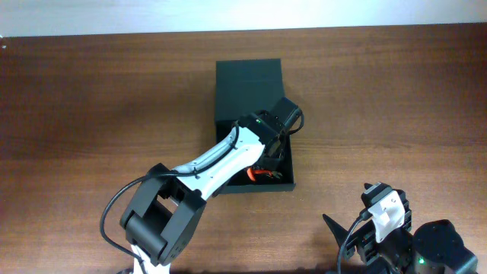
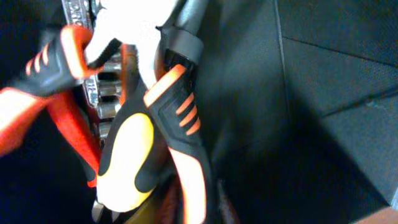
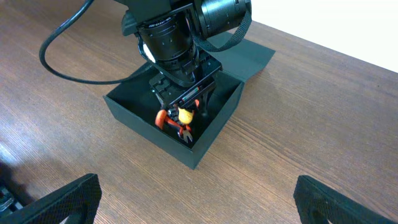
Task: Pack container
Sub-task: 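Lift the pliers into the box and release them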
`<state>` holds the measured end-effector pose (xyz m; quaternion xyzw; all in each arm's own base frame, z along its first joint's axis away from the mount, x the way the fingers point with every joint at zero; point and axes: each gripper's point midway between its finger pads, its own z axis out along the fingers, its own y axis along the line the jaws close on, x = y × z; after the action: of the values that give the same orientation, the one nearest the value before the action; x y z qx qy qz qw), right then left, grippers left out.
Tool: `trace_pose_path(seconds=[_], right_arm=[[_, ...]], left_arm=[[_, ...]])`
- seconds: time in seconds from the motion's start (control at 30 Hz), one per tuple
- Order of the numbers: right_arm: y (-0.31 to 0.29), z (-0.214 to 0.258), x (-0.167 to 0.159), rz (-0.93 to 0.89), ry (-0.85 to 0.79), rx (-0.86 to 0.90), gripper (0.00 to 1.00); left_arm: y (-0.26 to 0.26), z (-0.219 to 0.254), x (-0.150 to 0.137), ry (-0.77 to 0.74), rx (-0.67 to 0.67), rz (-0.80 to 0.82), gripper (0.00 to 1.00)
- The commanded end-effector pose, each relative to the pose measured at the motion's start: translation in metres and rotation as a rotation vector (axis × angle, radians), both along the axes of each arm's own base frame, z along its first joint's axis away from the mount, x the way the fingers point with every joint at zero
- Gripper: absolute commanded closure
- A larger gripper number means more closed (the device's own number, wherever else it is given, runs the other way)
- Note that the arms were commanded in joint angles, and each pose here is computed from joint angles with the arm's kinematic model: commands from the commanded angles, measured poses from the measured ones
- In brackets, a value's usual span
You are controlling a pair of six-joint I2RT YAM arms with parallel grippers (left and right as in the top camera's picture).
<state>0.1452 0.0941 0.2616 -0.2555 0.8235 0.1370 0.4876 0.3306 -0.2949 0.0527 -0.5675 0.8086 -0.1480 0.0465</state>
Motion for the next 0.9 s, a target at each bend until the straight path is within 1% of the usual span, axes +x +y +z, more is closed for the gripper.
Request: trace_pose_path(seconds=[0.0,0.03,0.1,0.17,0.2,0.3,0.4,0.53,0.6,0.7,0.8,0.87], right_arm=[[-0.001,0.001,0.001,-0.013,-0.002,0.007,0.01],[-0.001,0.001,0.001,-0.013,-0.002,0.007,0.01],[-0.001,0.001,0.001,-0.013,-0.002,0.007,0.01],[-0.001,0.001,0.001,-0.013,-0.002,0.007,0.01],[-0.001,0.001,0.001,-0.013,-0.002,0.007,0.01],[-0.001,0.001,0.001,-0.013,-0.002,0.007,0.01],[-0.001,0.001,0.001,-0.013,-0.002,0.007,0.01],[-0.001,0.001,0.001,-0.013,-0.002,0.007,0.01],[-0.001,0.001,0.001,-0.013,-0.002,0.007,0.01],[-0.001,0.001,0.001,-0.013,-0.002,0.007,0.01],[-0.001,0.001,0.001,-0.013,-0.002,0.007,0.01],[-0.001,0.001,0.001,-0.013,-0.002,0.007,0.01]], left_arm=[[-0.003,0.006,0.004,-0.011,-0.014,0.009,0.65],[-0.003,0.006,0.004,-0.011,-0.014,0.009,0.59],[-0.003,0.006,0.004,-0.011,-0.014,0.009,0.44],[-0.003,0.006,0.004,-0.012,-0.015,0.009,0.2],[-0.004,0.008,0.004,-0.014,-0.019,0.007,0.01],[-0.003,0.021,0.006,-0.053,-0.018,-0.035,0.01],[0.002,0.051,0.013,-0.159,0.007,-0.134,0.01],[0.014,0.107,0.015,-0.334,0.066,-0.319,0.01],[0.023,0.133,0.009,-0.396,0.104,-0.411,0.01],[0.041,0.164,-0.008,-0.46,0.176,-0.573,0.01],[0.063,0.186,-0.027,-0.496,0.263,-0.712,0.01],[0.078,0.198,-0.038,-0.51,0.31,-0.767,0.01]])
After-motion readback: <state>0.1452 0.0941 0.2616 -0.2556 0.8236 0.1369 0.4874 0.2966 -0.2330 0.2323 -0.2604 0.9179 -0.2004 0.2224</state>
